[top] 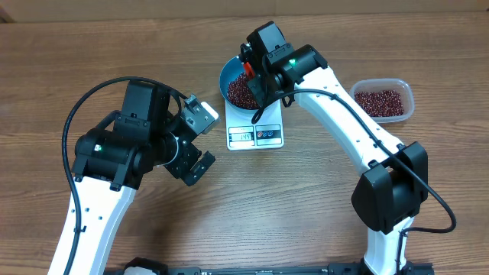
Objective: Scoop item into bowl and weigh 150g on scale
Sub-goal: 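Hold the emptied scoop over the bowl while the scale settles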
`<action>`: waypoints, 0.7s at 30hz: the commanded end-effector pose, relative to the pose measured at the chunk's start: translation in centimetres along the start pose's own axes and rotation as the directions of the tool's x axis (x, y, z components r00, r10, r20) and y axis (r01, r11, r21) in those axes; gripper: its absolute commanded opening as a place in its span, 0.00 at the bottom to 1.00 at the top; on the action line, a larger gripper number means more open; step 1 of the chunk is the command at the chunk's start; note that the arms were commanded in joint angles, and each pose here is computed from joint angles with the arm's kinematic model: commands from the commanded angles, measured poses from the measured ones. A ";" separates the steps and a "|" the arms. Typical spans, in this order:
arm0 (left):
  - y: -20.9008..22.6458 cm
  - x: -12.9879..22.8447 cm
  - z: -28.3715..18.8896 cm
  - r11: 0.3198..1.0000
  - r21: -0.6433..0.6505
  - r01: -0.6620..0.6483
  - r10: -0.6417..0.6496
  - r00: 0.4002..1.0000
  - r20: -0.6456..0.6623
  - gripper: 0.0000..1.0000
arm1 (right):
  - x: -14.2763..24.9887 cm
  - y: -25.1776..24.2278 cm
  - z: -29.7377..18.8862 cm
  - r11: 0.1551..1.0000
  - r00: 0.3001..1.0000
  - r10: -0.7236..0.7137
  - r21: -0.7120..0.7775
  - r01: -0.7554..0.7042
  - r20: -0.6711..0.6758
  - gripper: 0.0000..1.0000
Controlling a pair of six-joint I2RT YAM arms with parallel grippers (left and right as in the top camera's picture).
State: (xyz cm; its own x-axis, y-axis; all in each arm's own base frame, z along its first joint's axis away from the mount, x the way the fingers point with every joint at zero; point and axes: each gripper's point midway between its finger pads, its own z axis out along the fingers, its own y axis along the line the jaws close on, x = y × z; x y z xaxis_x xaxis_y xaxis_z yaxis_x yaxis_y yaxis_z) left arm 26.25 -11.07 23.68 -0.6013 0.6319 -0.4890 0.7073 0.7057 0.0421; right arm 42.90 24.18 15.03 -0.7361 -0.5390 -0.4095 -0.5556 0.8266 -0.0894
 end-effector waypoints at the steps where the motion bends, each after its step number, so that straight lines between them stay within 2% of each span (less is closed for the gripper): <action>1: -0.1 -0.2 0.2 1.000 0.017 0.014 -0.014 1.000 0.006 1.00 | -1.6 0.3 -3.1 0.999 0.997 -0.034 0.013 0.033 0.070 0.04; 5: -0.1 -0.2 0.2 1.000 0.017 0.015 -0.015 1.000 0.006 1.00 | -1.8 -0.5 -3.1 0.996 0.995 -0.062 0.066 0.056 0.077 0.04; 8: -0.1 -0.2 0.2 1.000 0.017 0.014 -0.014 1.000 0.006 1.00 | -1.8 -0.3 -3.1 0.999 0.997 -0.025 0.049 0.021 0.077 0.04; 21: -0.1 -0.2 0.2 1.000 0.017 0.015 -0.015 1.000 0.006 0.99 | -1.7 -0.3 -3.1 0.997 0.996 -0.043 0.060 0.038 0.073 0.04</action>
State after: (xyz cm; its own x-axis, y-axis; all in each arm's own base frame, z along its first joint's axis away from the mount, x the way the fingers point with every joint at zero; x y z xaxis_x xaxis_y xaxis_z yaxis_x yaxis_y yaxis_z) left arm 26.25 -11.07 23.68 -0.6013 0.6319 -0.4890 0.7073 0.7057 0.0421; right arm 42.77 23.98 15.01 -0.7164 -0.5767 -0.3927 -0.5692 0.8086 -0.1489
